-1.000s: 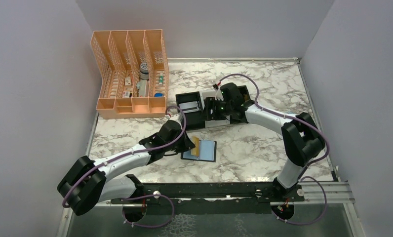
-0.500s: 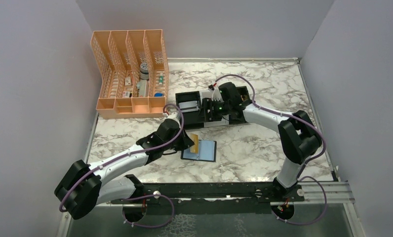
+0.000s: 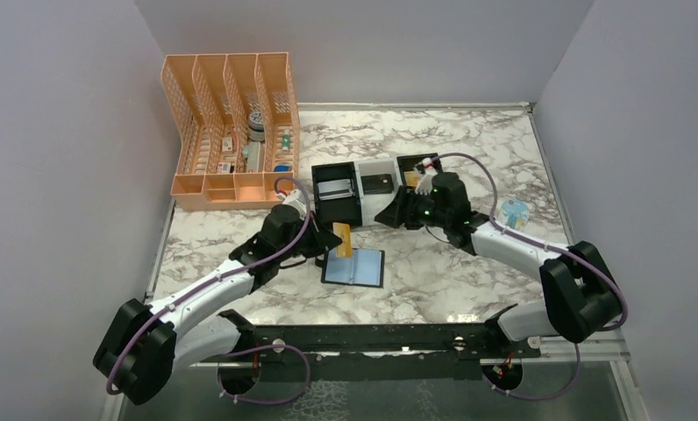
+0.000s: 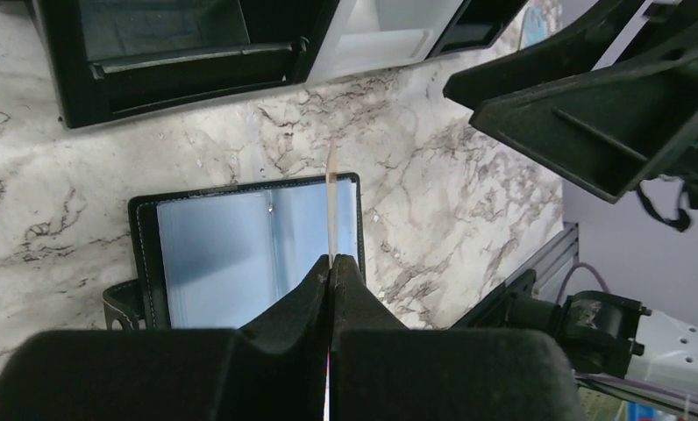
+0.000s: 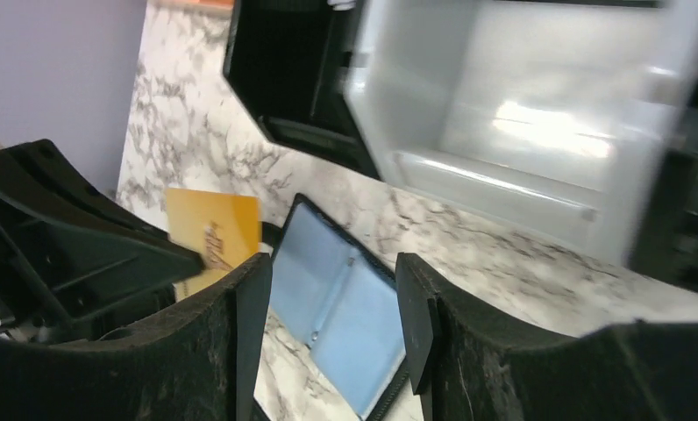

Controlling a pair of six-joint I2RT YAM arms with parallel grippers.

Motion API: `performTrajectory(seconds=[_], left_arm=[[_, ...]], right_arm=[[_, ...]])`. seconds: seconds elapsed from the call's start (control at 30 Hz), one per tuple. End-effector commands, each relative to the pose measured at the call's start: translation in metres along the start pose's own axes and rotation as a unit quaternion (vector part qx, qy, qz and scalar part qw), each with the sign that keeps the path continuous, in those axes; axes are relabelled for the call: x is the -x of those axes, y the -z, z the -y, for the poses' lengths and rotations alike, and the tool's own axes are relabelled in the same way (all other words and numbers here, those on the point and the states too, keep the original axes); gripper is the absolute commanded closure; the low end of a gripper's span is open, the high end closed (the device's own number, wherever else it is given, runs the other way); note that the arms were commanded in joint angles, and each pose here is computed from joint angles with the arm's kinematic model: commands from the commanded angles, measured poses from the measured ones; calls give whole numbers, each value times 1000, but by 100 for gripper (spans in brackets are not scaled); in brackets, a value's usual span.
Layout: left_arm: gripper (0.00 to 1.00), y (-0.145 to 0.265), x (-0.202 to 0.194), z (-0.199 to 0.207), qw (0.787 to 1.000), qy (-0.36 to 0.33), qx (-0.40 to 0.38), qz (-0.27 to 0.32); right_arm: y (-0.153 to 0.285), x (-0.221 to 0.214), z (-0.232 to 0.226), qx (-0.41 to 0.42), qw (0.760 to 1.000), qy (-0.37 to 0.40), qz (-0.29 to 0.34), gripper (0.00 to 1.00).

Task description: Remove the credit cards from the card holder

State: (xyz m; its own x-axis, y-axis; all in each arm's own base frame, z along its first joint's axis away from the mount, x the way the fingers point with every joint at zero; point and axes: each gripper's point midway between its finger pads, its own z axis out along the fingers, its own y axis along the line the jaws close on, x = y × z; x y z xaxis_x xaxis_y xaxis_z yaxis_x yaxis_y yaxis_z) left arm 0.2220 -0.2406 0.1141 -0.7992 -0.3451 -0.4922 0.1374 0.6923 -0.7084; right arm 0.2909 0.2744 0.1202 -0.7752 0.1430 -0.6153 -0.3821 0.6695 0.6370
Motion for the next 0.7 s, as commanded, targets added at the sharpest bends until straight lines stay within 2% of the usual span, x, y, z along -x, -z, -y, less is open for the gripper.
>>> performTrajectory(seconds=[0.0,0.07,0.23,0.43,0.67], left_arm=[[100,9,9,23,996,20,-87,5],[100,12,12,29,992,40,-118,9],[100,24,19,48,979,65,-193,14],[100,37,28,71,970,39,-237,21],[100,41,24,72,966,43,-254,23]], right_arm=[[24,28,8,48,994,-57,79,46],[36,27,5,84,991,-67,85,46],[52,28,-16,146,983,-30,111,46],[55,12,-47,250,968,-10,34,46],[59,3,-65,326,945,-12,10,46]])
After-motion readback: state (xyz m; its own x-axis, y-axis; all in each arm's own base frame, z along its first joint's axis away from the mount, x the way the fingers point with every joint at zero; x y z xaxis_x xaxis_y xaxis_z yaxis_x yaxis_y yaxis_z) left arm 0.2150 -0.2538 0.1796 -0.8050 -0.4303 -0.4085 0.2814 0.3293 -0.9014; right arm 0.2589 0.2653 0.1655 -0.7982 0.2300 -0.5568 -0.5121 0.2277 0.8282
